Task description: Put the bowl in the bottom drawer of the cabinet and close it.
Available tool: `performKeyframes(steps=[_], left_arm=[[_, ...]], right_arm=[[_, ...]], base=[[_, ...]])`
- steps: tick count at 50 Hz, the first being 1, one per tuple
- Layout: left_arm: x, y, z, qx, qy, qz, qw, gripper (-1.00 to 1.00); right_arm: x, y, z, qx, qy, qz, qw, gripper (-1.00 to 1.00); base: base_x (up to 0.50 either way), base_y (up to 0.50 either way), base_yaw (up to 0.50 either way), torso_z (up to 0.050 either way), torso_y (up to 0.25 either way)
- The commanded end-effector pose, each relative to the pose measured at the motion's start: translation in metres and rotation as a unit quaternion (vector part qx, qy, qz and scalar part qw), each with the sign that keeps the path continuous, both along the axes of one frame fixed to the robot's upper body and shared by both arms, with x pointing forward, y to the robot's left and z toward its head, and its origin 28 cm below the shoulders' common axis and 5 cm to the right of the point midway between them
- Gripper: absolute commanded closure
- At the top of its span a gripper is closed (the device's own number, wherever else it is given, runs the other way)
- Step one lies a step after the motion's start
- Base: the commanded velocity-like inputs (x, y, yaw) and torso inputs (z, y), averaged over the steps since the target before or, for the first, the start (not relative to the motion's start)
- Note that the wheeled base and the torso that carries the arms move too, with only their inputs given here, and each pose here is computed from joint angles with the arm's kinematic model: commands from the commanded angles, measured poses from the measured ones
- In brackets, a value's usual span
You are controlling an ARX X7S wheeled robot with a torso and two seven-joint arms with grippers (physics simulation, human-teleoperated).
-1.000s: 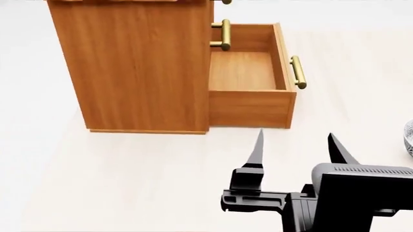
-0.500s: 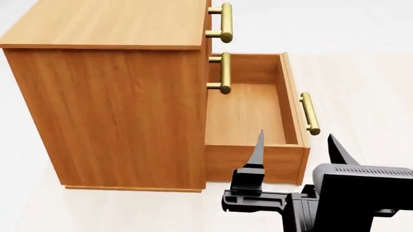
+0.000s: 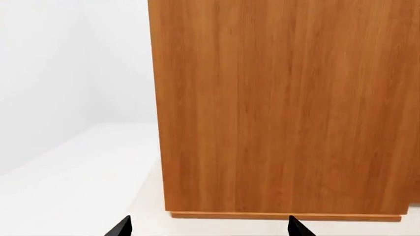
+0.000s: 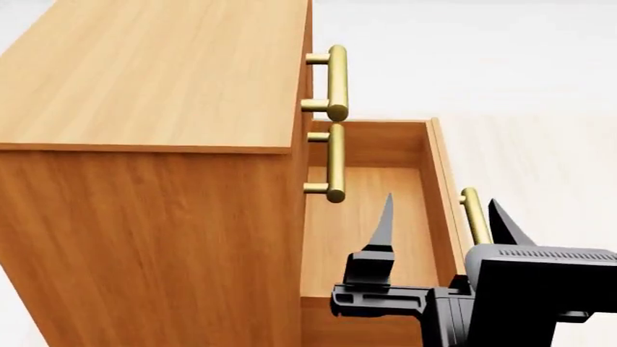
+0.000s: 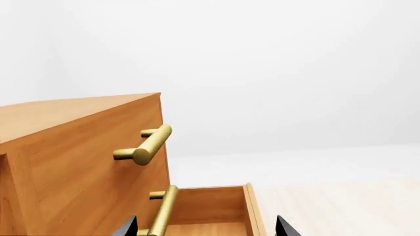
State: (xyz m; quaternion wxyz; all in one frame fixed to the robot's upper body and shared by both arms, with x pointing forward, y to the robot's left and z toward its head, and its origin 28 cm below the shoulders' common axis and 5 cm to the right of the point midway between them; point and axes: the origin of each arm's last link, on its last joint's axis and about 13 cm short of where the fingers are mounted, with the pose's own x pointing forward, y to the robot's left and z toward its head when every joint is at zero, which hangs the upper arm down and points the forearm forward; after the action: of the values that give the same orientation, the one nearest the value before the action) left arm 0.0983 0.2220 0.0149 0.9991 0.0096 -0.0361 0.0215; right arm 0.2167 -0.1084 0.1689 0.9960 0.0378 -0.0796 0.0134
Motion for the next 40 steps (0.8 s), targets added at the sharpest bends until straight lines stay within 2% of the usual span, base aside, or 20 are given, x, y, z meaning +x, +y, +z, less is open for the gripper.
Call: performKeyframes(steps=[1, 10, 27, 29, 38, 40], left_arm=[[0.000, 0.000, 0.000, 0.000, 0.001, 0.000, 1.000, -1.00], [0.000, 0.000, 0.000, 0.000, 0.001, 0.000, 1.000, -1.00], [-0.001, 0.000, 0.000, -0.001, 0.002, 0.000, 1.000, -1.00], [-0.001, 0.000, 0.000, 0.000, 0.002, 0.000, 1.000, -1.00], [0.000, 0.000, 0.000, -0.001, 0.002, 0.000, 1.000, -1.00], [0.000, 0.000, 0.000, -0.001, 0.002, 0.000, 1.000, -1.00]], right_arm=[[0.001, -0.001, -0.001, -0.001, 0.000, 0.000, 1.000, -1.00], [0.002, -0.003, -0.003, -0.002, 0.008, -0.011, 1.000, -1.00], [0.016, -0.018, -0.012, -0.029, 0.037, -0.027, 0.999, -1.00], [0.021, -0.021, -0.014, -0.036, 0.065, -0.035, 0.997, -1.00], [0.036, -0.027, -0.015, -0.038, 0.094, -0.054, 0.993, -1.00], [0.039, -0.028, -0.017, -0.049, 0.099, -0.061, 0.992, -1.00]], base=[[0.50, 0.00, 0.00, 0.000, 0.000], [0.48, 0.00, 0.00, 0.000, 0.000], [0.00, 0.00, 0.00, 0.000, 0.000], [0.00, 0.00, 0.00, 0.000, 0.000], [0.00, 0.00, 0.00, 0.000, 0.000], [0.00, 0.00, 0.00, 0.000, 0.000]])
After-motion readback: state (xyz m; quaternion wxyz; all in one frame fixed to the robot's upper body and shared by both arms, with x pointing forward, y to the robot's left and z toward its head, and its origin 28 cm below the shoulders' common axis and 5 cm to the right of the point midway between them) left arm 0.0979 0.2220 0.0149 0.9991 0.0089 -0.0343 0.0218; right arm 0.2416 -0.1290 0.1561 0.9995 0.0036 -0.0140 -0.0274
